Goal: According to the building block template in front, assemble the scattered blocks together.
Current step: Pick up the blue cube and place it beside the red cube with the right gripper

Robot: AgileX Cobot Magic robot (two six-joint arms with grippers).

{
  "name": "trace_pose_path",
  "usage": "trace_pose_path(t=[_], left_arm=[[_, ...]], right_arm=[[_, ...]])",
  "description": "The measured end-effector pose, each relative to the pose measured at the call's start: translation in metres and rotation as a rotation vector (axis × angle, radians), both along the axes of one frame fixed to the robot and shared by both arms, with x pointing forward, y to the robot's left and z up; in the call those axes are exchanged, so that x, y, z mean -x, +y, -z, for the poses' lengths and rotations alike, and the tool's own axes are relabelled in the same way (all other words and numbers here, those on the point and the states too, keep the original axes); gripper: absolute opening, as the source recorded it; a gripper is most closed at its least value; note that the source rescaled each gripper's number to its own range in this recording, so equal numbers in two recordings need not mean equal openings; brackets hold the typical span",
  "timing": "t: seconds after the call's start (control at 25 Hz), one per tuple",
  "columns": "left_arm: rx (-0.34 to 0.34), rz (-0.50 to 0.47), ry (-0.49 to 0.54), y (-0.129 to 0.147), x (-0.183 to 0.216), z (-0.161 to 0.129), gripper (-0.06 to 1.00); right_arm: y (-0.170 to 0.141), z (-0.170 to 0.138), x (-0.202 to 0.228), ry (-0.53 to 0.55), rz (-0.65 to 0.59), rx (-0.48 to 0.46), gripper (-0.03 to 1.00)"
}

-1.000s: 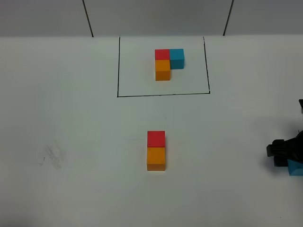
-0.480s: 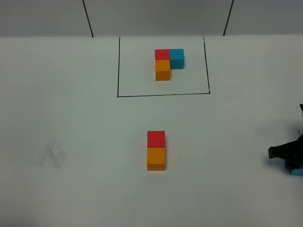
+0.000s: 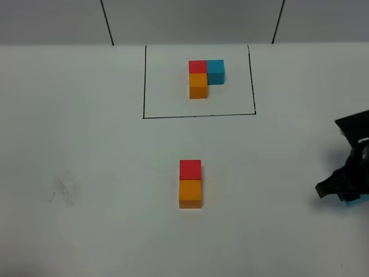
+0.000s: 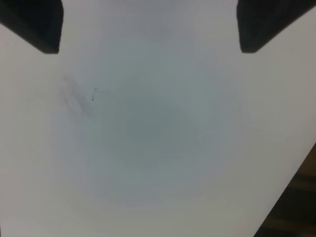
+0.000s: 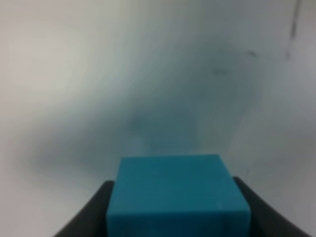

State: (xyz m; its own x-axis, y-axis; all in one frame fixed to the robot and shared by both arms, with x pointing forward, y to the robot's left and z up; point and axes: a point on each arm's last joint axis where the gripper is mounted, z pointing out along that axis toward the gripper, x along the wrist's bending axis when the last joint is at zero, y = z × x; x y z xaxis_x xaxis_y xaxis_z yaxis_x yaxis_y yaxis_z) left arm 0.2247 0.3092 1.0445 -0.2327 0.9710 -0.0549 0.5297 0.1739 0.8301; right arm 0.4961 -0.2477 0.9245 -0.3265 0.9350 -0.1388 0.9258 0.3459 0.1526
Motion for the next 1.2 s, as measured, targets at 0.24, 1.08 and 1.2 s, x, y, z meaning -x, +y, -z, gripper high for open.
trace_pose_path(t=[0.24,1.08,1.2], left_arm=[[0.0,0.0,0.0,0.0,0.0,0.0,0.62],[0.0,0.0,0.0,0.0,0.0,0.0,0.62],[0.0,0.0,0.0,0.0,0.0,0.0,0.62]], right_arm=[[0.061,-0.029,-0.014,-0.115,-0.565,0.056,0.2],[0.155,-0.001,-0.052,0.024,-1.076,-0.029,0.2],[0.168,0.003,-0.054,0.021,-1.109,-0.024,0.2]])
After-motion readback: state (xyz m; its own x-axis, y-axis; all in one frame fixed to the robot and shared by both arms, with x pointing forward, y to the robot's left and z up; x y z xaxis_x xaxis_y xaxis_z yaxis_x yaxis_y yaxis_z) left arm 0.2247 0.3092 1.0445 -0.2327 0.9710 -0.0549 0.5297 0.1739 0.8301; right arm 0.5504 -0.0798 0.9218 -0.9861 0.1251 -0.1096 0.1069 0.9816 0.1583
